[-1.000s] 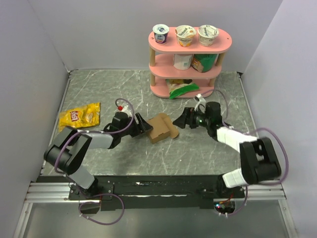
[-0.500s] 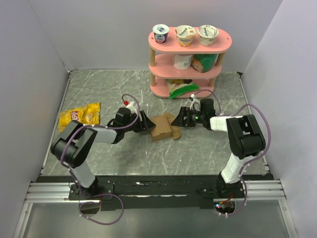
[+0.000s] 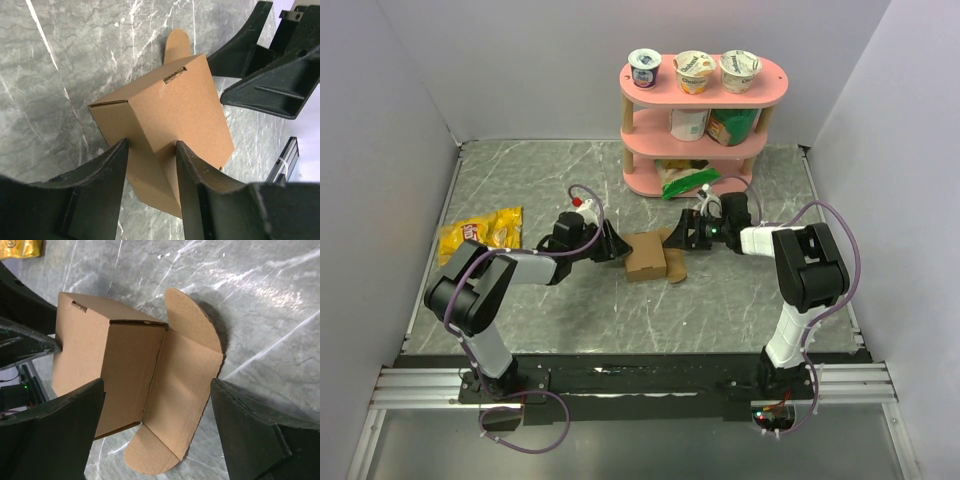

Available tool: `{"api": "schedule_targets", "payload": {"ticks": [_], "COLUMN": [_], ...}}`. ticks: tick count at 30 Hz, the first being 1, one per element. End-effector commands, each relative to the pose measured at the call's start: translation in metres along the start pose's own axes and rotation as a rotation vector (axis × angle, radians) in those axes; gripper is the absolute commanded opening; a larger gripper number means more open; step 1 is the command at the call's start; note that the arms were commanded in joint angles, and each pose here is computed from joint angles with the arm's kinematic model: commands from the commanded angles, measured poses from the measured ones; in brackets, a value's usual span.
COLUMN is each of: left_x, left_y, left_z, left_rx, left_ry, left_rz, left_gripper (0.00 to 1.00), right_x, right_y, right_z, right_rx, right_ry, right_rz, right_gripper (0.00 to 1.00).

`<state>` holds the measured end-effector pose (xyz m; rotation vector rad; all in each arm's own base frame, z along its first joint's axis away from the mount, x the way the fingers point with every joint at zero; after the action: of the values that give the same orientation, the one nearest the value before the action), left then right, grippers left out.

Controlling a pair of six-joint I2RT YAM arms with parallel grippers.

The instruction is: Fold the paper box

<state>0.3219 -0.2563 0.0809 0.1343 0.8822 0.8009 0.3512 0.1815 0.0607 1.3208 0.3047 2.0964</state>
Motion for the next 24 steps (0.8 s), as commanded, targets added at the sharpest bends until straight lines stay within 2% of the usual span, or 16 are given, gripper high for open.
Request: {"api": "schedule_targets", "payload": {"ticks": [1, 6, 14, 17, 20, 23, 24], "left_x": [0.007, 0.008, 0.01, 0.012, 0.014, 0.013, 0.014], "left_y": [0.0, 0.001, 0.001, 0.002, 0.001, -0.003, -0.005], "left_z": [-0.005, -0.007, -0.004, 0.002, 0.007, 0.014, 0.012], "left_rx": [0.015, 0.016, 0.018, 0.016, 0.031, 0.039, 0.058], "left_ry": [-0.012, -0.011, -0.053, -0.086, -0.121, -0.172, -0.193], "left_rz": [0.014, 0.014, 0.022, 0.026, 0.014, -0.004, -0.014], "left_gripper": [0.46, 0.46, 0.46, 0.47, 0.46, 0.46, 0.46], "right_x": [0.019, 0.043, 0.083, 0.066, 0.04, 0.017, 0.012], "right_y": [0.003, 0.017, 0.042, 0.047, 0.046, 0.038, 0.034], "right_z": [-0.009, 0.001, 0.019, 0.035, 0.049, 0.064, 0.072], "right_rx": [0.017, -0.036, -0.104, -0.121, -0.142, -0.138, -0.144], "right_ry": [-0.039, -0.053, 0.026, 0.042, 0.025, 0.018, 0.013], "right_rz": [0.092, 0.161, 0.231, 0.136, 0.057, -0.063, -0.079], "right_gripper": [0.92, 0.92, 0.93, 0.96, 0.95, 0.88, 0.81]}}
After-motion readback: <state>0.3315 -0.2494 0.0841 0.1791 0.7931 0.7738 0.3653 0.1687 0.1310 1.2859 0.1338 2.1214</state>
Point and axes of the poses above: each gripper's point midway between its finger pads, its own y axis back along the fingers, its own x axis along the line the jaws close on, z = x × y, the point moved 3 cm from there along y, back along the fingers, and after that the axes turned 5 degrees about -y, right-handed, at the moved point
